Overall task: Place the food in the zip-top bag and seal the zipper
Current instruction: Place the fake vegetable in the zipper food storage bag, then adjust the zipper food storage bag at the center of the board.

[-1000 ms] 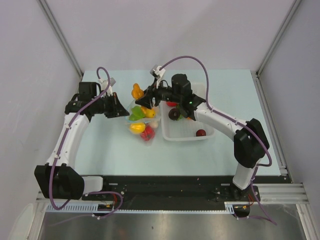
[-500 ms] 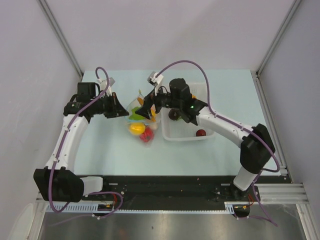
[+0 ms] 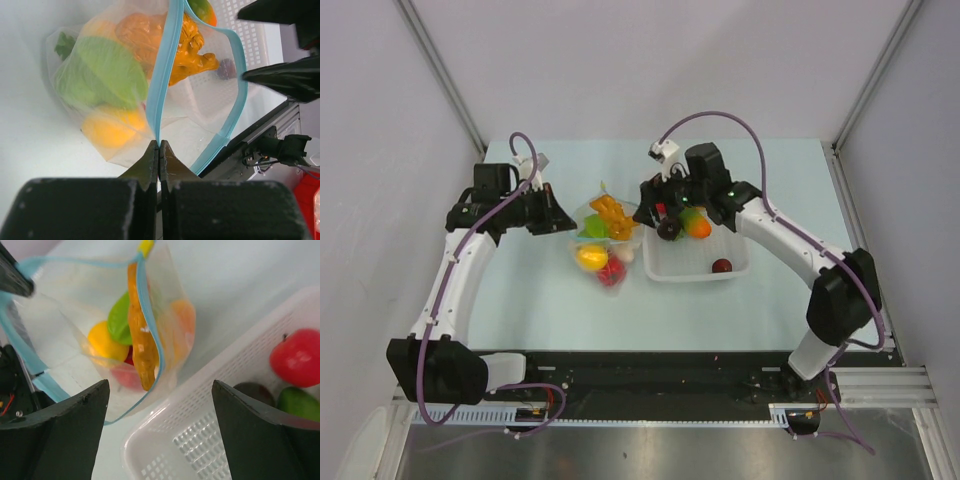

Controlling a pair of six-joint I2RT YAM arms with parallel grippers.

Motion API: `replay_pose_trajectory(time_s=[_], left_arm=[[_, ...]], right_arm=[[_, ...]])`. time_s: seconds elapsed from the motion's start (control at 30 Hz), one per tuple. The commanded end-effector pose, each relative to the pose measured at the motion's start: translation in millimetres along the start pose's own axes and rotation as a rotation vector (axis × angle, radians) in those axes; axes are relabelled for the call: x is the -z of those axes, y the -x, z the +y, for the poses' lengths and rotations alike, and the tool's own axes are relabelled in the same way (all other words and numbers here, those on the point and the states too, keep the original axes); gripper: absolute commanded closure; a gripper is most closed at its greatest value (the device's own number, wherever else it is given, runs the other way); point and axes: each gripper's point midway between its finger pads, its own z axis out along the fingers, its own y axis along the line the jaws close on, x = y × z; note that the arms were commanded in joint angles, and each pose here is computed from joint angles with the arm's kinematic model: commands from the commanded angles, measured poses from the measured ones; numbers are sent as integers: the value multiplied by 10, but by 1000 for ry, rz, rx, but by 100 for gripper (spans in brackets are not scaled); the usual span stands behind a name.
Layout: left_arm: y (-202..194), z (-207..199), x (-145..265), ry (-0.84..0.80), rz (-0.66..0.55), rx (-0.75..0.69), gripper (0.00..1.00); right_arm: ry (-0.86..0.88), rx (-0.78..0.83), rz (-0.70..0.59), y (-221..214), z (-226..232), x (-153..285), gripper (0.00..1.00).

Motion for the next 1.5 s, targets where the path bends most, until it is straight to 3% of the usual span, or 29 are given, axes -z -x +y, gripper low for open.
replay_pose_trajectory(time_s=[0.0, 0.03, 0.13, 0.17, 0.27, 0.4, 0.57, 0.7, 0.9, 1.13, 1.33, 1.4, 1.43, 1.47], left_arm=[[185, -141, 87, -24, -57, -67, 100], [184, -139, 89, -22, -55, -67, 100], [191, -144, 91, -20, -58, -74, 100], [185, -127, 85, -13, -56, -73, 100], [186, -90, 70, 4, -50, -83, 100], [318, -112, 126, 37, -65, -135, 100], [552, -462, 332, 85, -68, -339, 100], [251, -477, 194, 111, 21, -439, 100], [26, -405, 49, 78, 56, -411, 100], [-189, -226, -104, 80, 119, -419, 100], [-125, -425, -27, -5, 73, -473, 100], [-153, -533, -3, -68, 84, -494, 100], [-172, -536, -9, -86, 97, -528, 100], [-227, -540, -4, -101, 120, -530, 100]], right_arm=[[51, -29, 111, -209, 106, -116, 14], [51, -31, 115, -197, 97, -126, 16], [81, -65, 147, -273, 99, -191, 40], [95, -61, 142, -222, 127, -196, 62], [163, -92, 154, -211, 242, -213, 100], [318, -139, 71, 83, 587, -91, 100], [479, -125, -101, 698, 1341, 176, 100], [463, -144, -50, 480, 1564, -49, 100], [379, -263, 0, 234, 1439, -408, 100], [356, -339, 71, -82, 1487, -442, 95], [340, -320, 37, -24, 1574, -269, 87], [334, -316, 19, -8, 1618, -245, 76], [347, -304, 11, 14, 1654, -209, 66], [359, -294, 13, 9, 1671, -192, 64]])
